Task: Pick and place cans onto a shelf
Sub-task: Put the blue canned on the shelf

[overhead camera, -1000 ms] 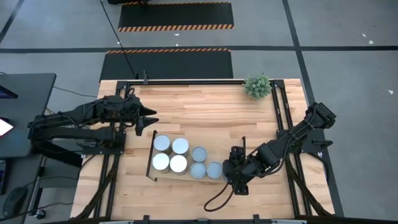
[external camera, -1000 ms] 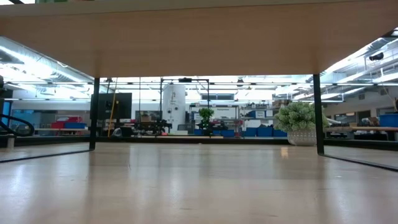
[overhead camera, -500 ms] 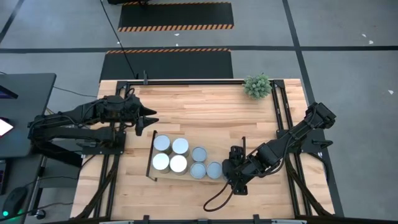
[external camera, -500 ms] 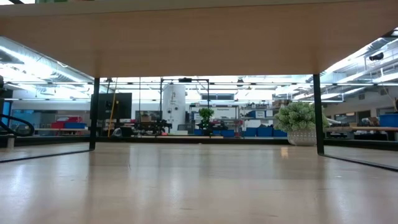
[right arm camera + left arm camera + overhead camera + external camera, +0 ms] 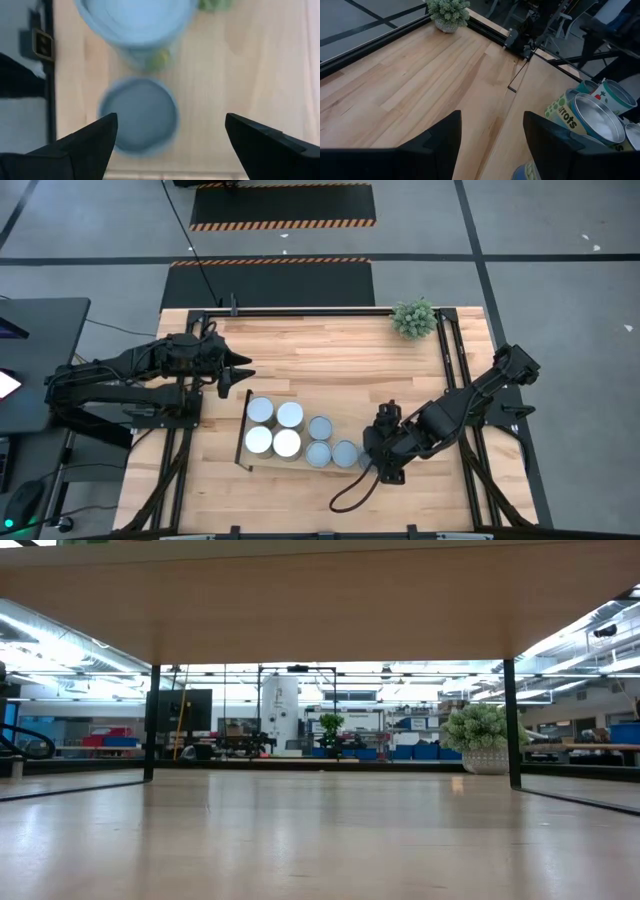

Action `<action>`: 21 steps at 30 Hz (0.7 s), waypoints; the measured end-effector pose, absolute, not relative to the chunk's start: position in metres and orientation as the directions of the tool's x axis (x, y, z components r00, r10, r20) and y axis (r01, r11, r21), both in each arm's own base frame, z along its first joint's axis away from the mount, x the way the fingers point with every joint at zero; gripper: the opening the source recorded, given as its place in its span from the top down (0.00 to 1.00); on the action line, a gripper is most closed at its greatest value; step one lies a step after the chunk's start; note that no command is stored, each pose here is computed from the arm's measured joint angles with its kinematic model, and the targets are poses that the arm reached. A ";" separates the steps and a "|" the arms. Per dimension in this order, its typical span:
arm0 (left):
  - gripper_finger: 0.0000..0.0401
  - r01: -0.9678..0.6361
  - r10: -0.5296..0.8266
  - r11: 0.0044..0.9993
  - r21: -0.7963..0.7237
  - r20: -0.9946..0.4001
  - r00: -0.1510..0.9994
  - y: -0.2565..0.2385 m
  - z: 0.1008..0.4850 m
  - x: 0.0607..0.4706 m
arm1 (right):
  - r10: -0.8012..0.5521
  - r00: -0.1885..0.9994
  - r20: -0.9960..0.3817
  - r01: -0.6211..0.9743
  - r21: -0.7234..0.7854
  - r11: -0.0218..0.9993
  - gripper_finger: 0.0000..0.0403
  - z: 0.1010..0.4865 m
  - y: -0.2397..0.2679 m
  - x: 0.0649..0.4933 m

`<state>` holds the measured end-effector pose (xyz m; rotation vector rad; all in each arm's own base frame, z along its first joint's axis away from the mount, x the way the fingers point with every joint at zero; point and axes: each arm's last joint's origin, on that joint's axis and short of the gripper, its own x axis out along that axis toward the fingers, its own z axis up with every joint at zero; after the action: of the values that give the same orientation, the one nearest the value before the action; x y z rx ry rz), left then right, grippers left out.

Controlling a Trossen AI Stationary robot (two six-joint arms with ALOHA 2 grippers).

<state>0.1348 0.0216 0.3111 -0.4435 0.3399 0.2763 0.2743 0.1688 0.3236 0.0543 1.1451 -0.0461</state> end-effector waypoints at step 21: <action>0.45 -0.332 0.186 0.868 -0.370 -0.378 0.907 0.022 0.311 0.135 | -0.025 0.303 -0.953 -0.045 -0.040 0.998 0.07 0.325 0.162 0.262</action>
<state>0.1348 0.0216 0.3110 -0.4440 0.3404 0.2768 0.2617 0.1616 0.3246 -0.0628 1.2630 0.0133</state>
